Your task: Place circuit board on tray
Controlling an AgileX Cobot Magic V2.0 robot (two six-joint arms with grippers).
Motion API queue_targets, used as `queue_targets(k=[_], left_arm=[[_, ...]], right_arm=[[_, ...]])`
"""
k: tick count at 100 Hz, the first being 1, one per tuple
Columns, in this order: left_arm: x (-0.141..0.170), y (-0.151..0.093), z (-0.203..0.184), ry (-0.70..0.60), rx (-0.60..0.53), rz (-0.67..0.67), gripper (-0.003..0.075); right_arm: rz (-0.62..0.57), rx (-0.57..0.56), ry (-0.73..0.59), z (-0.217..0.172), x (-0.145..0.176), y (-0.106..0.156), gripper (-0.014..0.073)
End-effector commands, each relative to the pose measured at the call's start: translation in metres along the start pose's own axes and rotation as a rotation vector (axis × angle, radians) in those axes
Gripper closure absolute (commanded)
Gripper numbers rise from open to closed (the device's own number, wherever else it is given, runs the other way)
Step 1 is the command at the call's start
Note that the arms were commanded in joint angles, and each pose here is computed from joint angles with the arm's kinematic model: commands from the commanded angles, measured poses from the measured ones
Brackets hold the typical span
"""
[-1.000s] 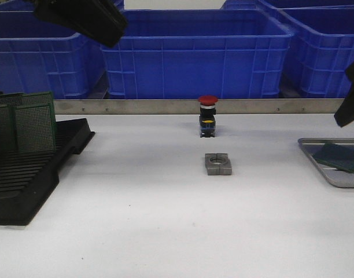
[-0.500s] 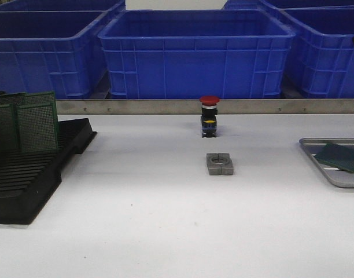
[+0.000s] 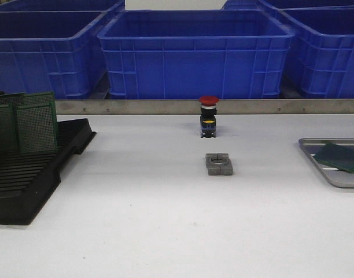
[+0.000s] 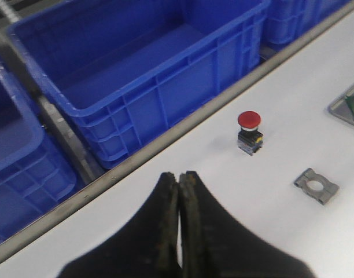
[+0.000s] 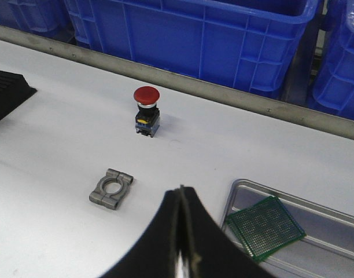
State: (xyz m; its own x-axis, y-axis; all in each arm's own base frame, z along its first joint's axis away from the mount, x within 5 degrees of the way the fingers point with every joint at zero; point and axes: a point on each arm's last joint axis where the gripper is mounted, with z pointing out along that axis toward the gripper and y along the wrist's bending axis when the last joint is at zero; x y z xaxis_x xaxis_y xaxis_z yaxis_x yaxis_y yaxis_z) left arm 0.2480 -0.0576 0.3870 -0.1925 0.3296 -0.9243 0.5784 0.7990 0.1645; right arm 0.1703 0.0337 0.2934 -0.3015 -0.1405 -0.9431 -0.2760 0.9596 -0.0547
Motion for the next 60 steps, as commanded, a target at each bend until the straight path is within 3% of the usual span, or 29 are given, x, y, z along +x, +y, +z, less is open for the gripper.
queue_targets(k=[1, 40, 60], left_arm=[[-0.008, -0.003, -0.024, -0.127, -0.104, -0.069, 0.0741], [0.058, -0.051, -0.07, -0.185, -0.144, -0.039, 0.0741], [0.082, -0.072, -0.092, -0.226, -0.153, -0.032, 0.0741]], right_arm=[[0.02, 0.06, -0.101, -0.015, -0.004, -0.003, 0.0708], [0.002, 0.068, -0.364, -0.087, 0.022, 0.009, 0.0708], [-0.028, 0.008, -0.444, -0.11, 0.036, 0.02, 0.0708]])
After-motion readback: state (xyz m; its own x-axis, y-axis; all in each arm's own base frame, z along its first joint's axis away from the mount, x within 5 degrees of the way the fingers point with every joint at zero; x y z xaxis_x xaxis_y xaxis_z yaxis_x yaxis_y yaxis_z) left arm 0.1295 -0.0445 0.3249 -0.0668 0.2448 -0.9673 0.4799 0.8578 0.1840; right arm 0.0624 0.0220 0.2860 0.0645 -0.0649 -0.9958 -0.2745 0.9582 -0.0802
